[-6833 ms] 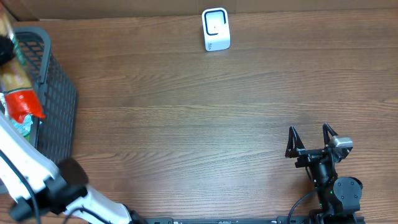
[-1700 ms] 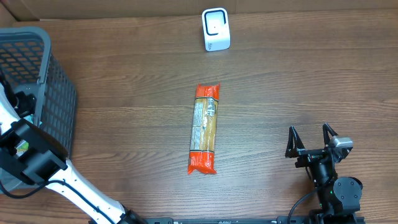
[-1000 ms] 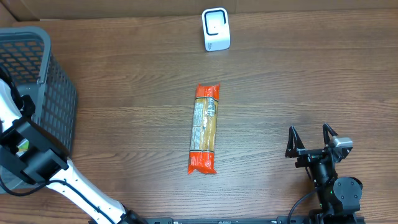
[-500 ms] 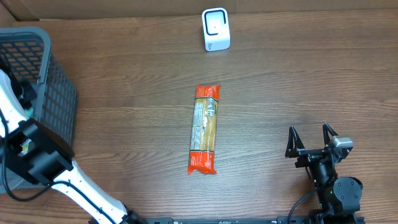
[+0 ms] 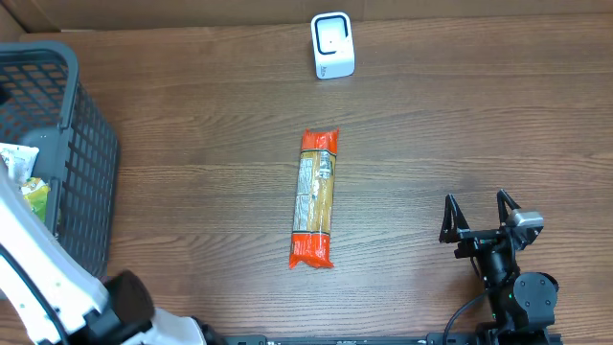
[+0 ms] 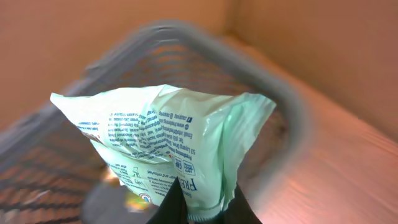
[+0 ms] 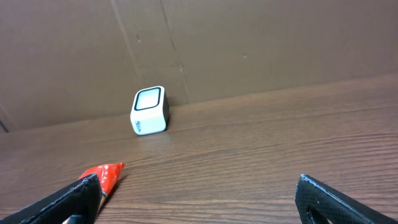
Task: Scan the item barcode
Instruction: 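Carry the mint-green pack out and set it beside the spaghetti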
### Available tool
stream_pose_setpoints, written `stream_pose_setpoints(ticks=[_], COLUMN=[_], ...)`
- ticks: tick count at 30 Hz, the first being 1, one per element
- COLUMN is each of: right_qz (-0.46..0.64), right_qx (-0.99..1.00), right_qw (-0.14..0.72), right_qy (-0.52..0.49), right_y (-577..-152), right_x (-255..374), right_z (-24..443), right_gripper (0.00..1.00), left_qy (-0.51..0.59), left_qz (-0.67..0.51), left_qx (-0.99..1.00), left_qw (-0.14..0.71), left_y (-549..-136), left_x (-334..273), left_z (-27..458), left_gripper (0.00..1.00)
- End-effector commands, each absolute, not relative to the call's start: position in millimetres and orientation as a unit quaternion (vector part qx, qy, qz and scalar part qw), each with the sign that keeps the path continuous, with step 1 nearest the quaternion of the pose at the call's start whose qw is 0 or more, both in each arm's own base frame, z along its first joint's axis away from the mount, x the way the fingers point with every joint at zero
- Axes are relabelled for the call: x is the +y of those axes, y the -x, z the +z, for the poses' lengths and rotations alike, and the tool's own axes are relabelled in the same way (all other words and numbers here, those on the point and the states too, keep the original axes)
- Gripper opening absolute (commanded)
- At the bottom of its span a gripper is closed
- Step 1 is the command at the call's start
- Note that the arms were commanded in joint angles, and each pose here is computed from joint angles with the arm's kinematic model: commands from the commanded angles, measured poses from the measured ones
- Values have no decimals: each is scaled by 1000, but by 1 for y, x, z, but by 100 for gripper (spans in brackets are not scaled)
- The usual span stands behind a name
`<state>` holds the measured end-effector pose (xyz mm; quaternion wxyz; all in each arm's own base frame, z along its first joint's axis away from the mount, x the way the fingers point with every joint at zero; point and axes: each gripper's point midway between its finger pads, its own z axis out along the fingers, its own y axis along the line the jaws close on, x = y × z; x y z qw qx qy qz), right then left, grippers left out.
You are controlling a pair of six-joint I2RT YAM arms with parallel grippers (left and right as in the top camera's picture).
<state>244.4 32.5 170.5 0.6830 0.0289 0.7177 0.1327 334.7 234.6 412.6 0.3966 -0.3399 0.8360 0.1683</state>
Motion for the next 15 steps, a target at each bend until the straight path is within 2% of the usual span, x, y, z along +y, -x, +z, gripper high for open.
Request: stream_pose_setpoints(ticks=[1, 5, 6, 9, 15], right_qz=[131, 131, 131, 131, 131], right_qx=[716, 716, 716, 716, 716], right_qw=[685, 685, 685, 685, 685], right_qy=[-29, -29, -29, -30, -30], right_y=[-245, -245, -245, -245, -245], right_x=[32, 32, 32, 32, 32], right_z=[169, 169, 169, 169, 169], right_gripper=[100, 100, 100, 100, 100], left_qy=[243, 141, 94, 45, 15], left_qz=[75, 18, 10, 6, 4], left_qx=[865, 910, 928, 948, 981], left_qw=[432, 390, 360, 314, 193], left_y=[-358, -376, -384, -393, -392], left_x=[143, 54, 17, -24, -77], left_z=[429, 403, 382, 347, 257], left_gripper=[4, 4, 4, 4, 4])
